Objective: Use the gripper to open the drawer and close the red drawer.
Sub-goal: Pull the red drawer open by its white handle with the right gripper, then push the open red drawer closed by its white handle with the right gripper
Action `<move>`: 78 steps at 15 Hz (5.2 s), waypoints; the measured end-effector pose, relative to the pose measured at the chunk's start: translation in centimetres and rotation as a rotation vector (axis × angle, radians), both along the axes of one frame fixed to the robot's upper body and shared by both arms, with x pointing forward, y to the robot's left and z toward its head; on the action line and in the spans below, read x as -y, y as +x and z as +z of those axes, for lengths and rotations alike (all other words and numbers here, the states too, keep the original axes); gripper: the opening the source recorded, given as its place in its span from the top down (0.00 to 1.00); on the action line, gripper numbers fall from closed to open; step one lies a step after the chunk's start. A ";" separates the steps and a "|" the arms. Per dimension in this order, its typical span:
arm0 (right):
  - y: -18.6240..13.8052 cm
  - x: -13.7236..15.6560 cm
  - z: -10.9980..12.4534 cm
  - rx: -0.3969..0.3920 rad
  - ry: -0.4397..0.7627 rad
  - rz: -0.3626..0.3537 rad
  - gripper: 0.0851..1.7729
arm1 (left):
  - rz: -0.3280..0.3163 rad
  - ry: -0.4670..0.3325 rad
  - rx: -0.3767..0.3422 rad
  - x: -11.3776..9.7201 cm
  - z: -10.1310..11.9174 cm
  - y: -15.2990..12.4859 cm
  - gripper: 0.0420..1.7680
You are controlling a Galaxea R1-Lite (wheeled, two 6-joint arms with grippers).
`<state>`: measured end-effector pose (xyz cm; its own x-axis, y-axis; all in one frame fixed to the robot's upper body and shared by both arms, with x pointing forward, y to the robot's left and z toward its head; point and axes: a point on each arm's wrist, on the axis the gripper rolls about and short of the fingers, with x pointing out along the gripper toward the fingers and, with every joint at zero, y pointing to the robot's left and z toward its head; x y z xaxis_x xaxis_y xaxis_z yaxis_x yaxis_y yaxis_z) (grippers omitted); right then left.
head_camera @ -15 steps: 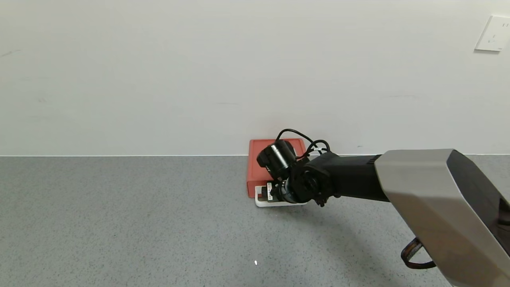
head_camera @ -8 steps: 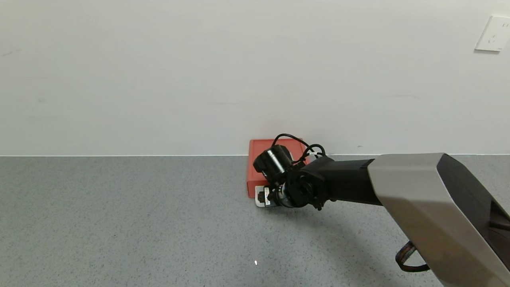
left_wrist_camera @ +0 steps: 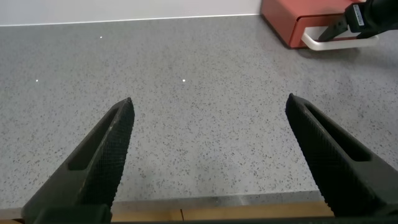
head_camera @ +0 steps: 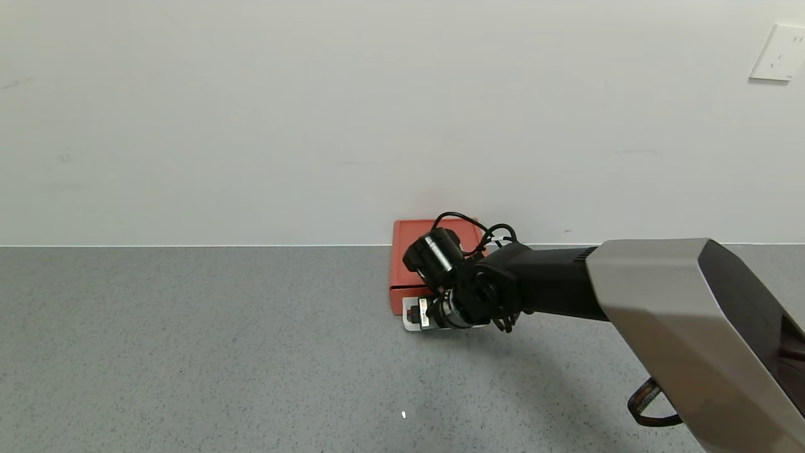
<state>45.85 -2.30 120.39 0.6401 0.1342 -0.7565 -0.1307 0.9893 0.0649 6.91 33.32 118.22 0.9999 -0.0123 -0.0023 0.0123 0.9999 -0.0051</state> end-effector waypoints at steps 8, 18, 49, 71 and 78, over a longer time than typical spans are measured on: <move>-1.3 0.3 0.2 -0.107 -0.019 0.006 0.04 | -0.001 0.000 -0.002 0.0 0.0 0.0 0.01; -4.0 -0.2 0.6 -0.247 -0.027 0.012 0.04 | 0.000 0.002 -0.002 0.0 0.0 0.0 0.01; -9.4 -0.9 1.3 -0.408 -0.054 -0.018 0.04 | 0.003 -0.001 -0.003 0.0 0.0 0.0 0.01; -14.6 5.4 15.1 -0.137 0.059 0.134 0.04 | 0.003 0.002 0.000 0.0 0.0 0.0 0.01; -18.7 12.4 16.1 0.026 0.166 0.371 0.04 | 0.005 0.000 0.003 0.0 0.0 0.0 0.01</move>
